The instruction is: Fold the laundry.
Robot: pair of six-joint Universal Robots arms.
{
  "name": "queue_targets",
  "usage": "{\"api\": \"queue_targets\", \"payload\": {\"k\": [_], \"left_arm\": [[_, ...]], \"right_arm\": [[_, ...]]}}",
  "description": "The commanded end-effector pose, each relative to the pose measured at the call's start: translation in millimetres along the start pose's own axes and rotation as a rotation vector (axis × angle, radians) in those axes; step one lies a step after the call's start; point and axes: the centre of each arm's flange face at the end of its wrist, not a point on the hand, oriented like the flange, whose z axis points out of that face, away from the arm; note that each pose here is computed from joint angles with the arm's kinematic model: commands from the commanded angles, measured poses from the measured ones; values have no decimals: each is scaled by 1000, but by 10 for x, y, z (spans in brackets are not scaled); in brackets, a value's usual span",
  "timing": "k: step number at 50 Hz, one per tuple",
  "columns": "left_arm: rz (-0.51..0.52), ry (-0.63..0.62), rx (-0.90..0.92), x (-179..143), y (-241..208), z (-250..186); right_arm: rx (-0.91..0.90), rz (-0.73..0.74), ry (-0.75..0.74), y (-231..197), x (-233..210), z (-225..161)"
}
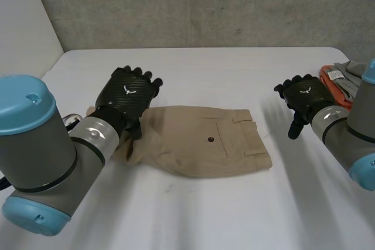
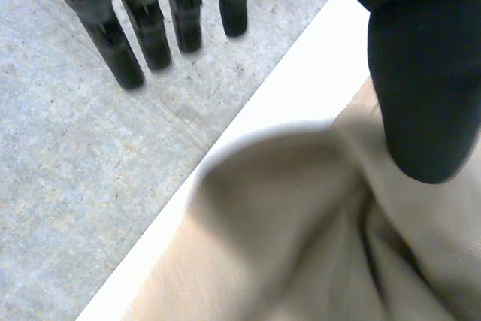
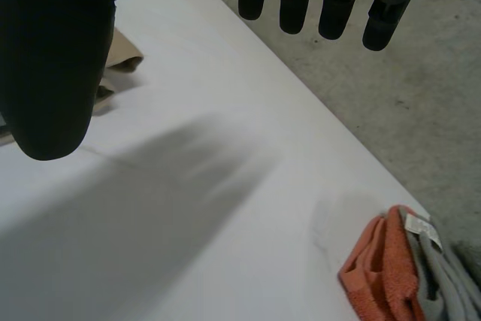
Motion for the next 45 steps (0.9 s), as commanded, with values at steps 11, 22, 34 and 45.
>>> {"api": "queue_targets", "payload": {"k": [11, 22, 34, 45], "left_arm": [[-55, -34, -8, -266, -264, -322], [-248, -68, -9, -445, -198, -343], [-284, -52, -76, -362, -8, -304], [-289, -65, -82, -391, 20, -307]], "right_arm": [[-75, 2, -262, -5, -601, -483], [-11, -8, -195, 211, -808, -262], [18, 49, -107, 195, -622, -259], [-146, -74, 50, 492, 230, -267]]}}
